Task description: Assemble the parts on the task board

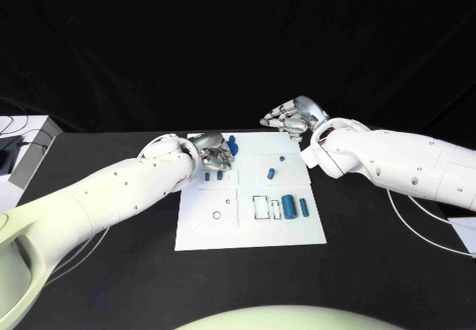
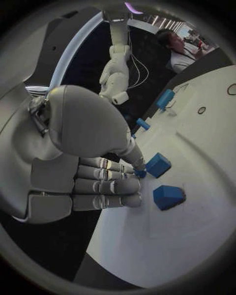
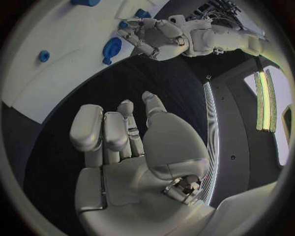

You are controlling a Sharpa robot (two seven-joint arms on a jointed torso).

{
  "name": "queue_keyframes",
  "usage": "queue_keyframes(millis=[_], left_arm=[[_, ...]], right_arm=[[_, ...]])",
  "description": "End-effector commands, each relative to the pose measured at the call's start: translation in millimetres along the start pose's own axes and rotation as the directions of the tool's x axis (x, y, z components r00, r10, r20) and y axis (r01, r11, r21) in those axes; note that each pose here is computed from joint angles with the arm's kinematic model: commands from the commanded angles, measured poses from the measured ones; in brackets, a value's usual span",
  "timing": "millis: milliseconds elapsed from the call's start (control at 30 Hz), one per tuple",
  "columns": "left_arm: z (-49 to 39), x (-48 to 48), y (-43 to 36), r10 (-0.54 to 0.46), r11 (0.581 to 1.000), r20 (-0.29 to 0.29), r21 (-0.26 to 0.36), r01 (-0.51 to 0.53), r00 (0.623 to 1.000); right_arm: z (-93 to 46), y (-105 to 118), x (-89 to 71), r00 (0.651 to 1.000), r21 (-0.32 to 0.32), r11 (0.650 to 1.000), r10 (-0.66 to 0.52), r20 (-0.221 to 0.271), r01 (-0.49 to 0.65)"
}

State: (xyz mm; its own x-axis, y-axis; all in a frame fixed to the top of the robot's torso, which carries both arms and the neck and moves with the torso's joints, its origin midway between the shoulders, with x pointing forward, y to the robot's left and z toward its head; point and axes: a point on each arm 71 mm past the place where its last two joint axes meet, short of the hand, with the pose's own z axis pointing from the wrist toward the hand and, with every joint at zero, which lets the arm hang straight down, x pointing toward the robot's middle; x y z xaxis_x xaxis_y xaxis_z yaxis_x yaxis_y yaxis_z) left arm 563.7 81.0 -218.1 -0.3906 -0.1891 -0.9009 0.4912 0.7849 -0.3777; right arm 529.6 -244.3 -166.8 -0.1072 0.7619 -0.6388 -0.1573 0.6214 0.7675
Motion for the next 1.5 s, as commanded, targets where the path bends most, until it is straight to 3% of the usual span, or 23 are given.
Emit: queue_keyframes(millis=[33, 667, 1033, 1300, 1500], left_arm=[[0.6, 3.1, -3.0, -0.003, 1.000, -0.032, 0.007, 0.003, 0.999], [0.2, 2.4, 0.0, 0.016, 1.000, -0.025, -0.016, -0.017, 1.000], [-0.9, -1.3, -0.9, 0.017, 1.000, 0.027, 0.004, -0.017, 0.999], [-7.7, -4.9, 0.2, -0.027, 0.999, 0.070, 0.023, 0.026, 0.997], [-17.1, -14.8, -1.2, -0.096, 0.995, 0.087, 0.038, 0.093, 0.992]], right_arm=[[0.0, 1.3, 0.8, 1.000, -0.011, 1.000, -0.007, -0.011, 0.007], [0.1, 0.9, 0.5, 1.000, -0.011, 1.000, -0.008, -0.012, 0.008], [0.0, 0.7, 0.1, 1.000, -0.011, 1.000, -0.009, -0.010, 0.008], [-0.3, -0.1, -0.9, 1.000, -0.011, 1.000, -0.009, -0.009, 0.009], [-0.9, -1.5, -2.8, 1.000, -0.008, 1.000, -0.011, -0.005, 0.011]])
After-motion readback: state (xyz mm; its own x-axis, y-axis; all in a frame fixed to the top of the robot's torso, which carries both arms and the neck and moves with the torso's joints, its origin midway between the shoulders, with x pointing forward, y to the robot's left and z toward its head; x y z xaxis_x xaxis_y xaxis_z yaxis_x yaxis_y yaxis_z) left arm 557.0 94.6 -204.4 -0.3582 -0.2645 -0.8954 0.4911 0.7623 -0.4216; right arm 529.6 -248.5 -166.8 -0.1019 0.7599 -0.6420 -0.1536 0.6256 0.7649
